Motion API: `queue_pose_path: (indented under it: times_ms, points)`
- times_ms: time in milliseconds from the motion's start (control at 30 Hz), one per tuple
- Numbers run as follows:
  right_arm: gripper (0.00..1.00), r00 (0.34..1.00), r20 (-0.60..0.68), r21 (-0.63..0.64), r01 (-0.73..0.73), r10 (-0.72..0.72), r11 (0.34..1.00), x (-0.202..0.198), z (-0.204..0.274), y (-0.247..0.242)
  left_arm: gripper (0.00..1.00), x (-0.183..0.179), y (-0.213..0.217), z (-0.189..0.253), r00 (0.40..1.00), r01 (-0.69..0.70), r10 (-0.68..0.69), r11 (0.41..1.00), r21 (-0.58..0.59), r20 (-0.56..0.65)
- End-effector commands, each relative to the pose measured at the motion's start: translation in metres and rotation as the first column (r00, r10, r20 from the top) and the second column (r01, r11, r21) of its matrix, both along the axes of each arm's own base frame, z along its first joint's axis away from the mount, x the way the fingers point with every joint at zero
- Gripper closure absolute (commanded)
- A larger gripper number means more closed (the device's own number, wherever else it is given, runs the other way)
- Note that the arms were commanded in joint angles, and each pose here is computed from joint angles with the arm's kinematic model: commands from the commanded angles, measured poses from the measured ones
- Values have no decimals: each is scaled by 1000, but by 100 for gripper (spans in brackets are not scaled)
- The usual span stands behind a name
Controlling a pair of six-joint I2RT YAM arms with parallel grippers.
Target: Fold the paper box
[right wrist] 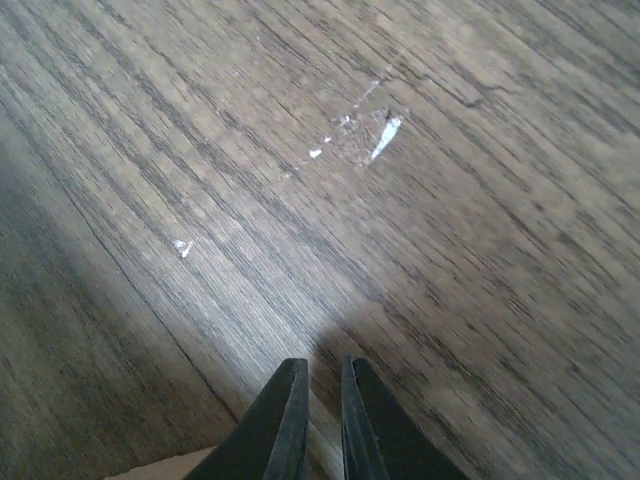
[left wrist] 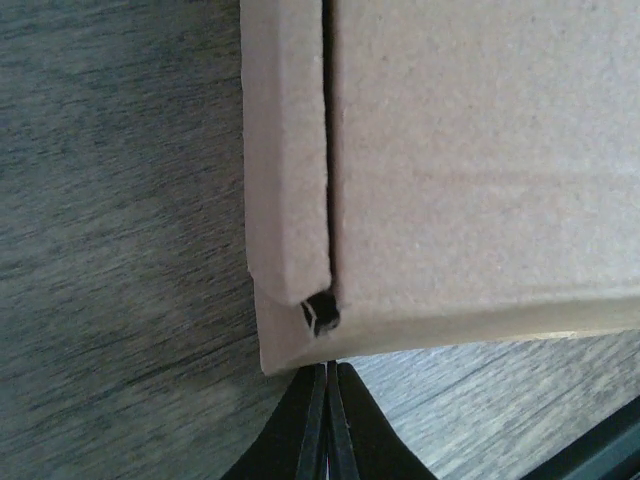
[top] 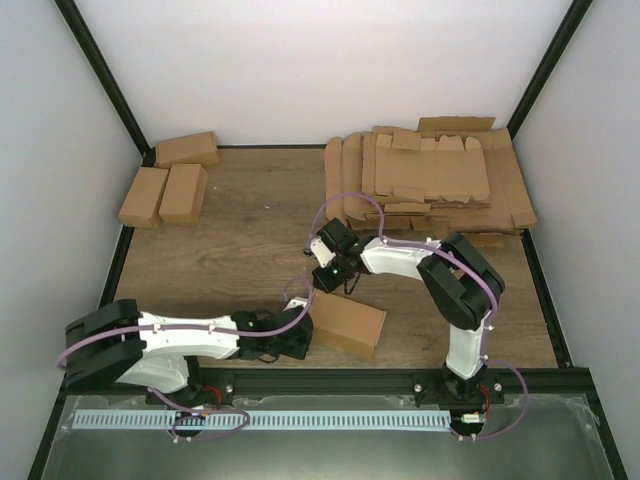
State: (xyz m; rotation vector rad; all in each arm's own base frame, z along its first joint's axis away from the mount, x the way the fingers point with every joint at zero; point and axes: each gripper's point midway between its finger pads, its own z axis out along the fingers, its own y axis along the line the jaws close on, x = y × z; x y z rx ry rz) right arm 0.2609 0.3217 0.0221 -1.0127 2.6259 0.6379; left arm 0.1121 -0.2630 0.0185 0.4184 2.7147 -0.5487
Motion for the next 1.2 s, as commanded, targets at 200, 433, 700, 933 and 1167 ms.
queue_pose_path:
  times_ms: [200,433,700,933,1167]
  points:
    - [89,990,-75,14,-116,117,993,-33,-27,3,96,33,-23,18,987,0,14,996,-85,162]
    - [89,981,-130,85,-134,144,987,-57,-26,7,96,42,-31,24,966,42,-4,989,-141,257]
    - [89,960,-175,155,-190,217,969,-76,-23,9,96,62,-34,49,902,94,-24,985,-142,430]
    - [89,988,-118,68,-95,103,993,-46,-23,5,96,84,-25,60,885,73,-10,990,-118,466]
    - [89,949,-26,15,314,-314,949,37,-1,-56,94,112,-4,59,922,-42,68,996,-78,381]
